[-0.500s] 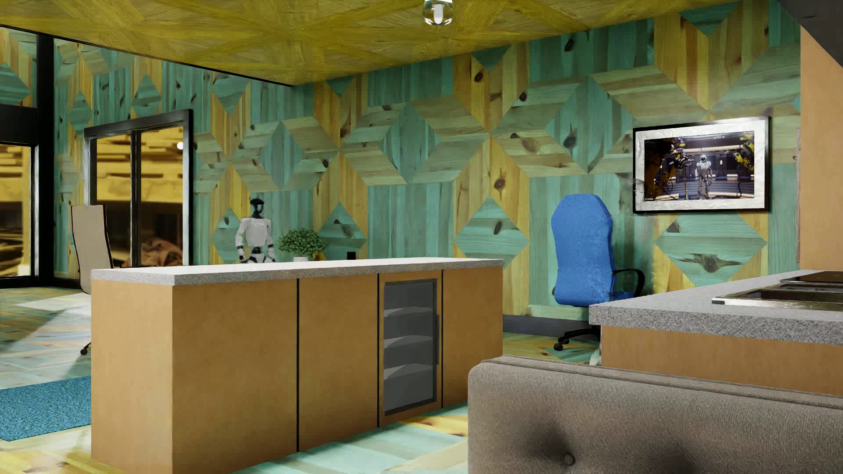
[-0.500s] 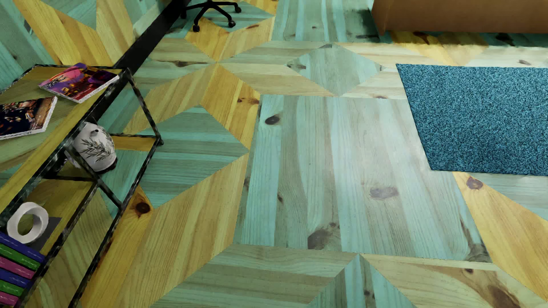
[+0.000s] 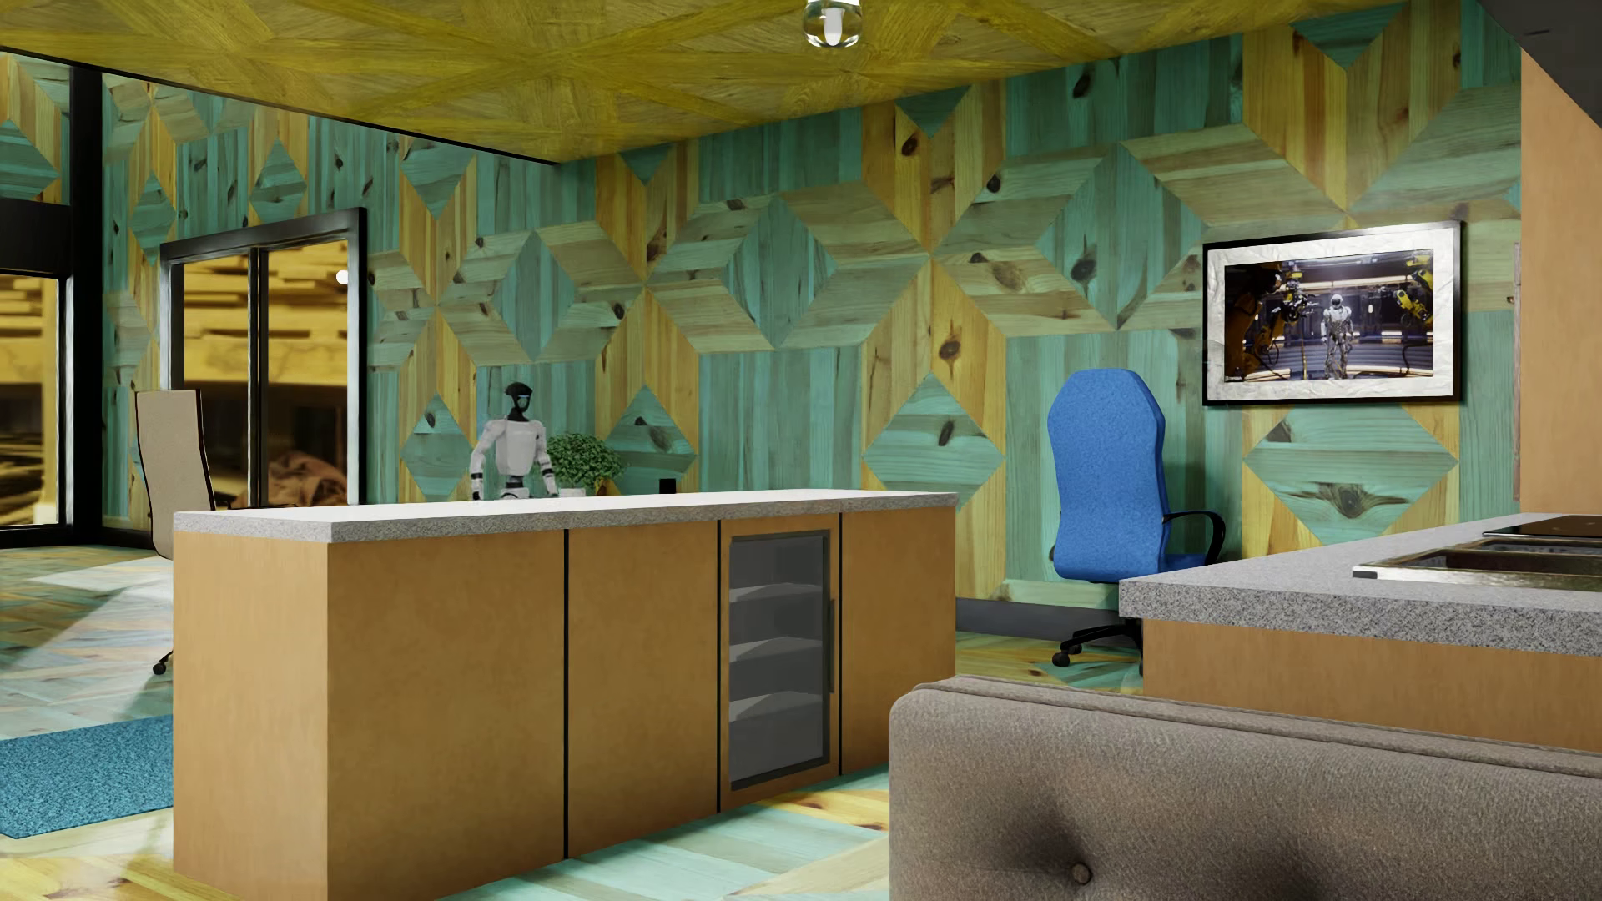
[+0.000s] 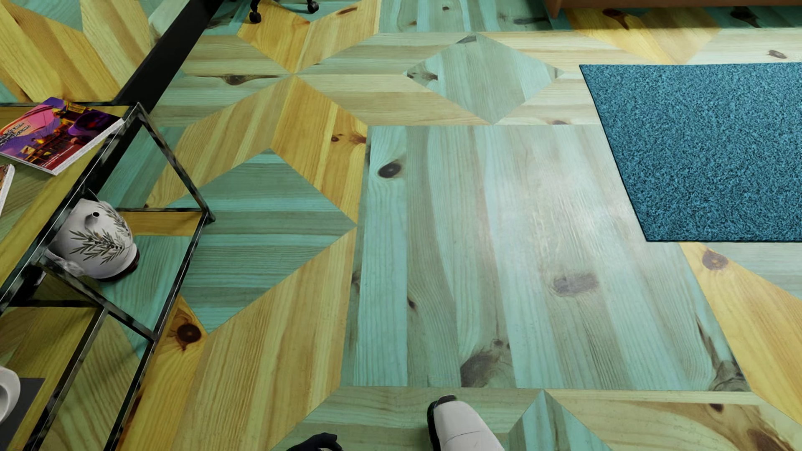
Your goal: Head to the counter
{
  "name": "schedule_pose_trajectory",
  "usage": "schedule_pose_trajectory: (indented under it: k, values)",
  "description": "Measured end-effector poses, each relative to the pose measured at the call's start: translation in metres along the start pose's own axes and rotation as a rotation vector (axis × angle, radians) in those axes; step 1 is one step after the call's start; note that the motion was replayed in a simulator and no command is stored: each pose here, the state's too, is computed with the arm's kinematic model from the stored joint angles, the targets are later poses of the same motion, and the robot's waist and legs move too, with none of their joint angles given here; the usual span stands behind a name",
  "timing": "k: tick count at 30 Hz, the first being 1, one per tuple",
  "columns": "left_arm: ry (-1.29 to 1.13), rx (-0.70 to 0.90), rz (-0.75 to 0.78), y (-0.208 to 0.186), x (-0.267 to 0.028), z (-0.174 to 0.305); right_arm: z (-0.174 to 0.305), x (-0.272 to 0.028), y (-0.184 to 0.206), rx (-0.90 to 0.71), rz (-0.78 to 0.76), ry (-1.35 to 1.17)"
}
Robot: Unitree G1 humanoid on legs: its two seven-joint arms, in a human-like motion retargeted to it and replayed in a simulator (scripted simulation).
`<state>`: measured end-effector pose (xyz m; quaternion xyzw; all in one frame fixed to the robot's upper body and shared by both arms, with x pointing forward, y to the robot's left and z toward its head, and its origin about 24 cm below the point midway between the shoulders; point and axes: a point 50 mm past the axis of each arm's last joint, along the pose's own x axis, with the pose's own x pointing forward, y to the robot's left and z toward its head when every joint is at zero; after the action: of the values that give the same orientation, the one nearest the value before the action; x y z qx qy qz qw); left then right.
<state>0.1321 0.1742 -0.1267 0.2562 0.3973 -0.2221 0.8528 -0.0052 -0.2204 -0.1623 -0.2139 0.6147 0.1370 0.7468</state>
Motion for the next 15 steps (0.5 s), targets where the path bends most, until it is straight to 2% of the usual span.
schedule_pose_trajectory:
  k: [2, 7, 15]
  values:
    - [-0.003, 0.012, -0.009, -0.002, 0.002, 0.002, -0.007, -0.001, 0.003, -0.018, 0.011, 0.027]
    - [0.226, 0.007, -0.104, -0.037, -0.015, -0.057, -0.015, 0.0, 0.001, -0.016, 0.008, 0.068]
    - [0.374, -0.035, -0.144, -0.059, -0.048, -0.102, 0.073, 0.0, -0.027, -0.002, -0.069, -0.264]
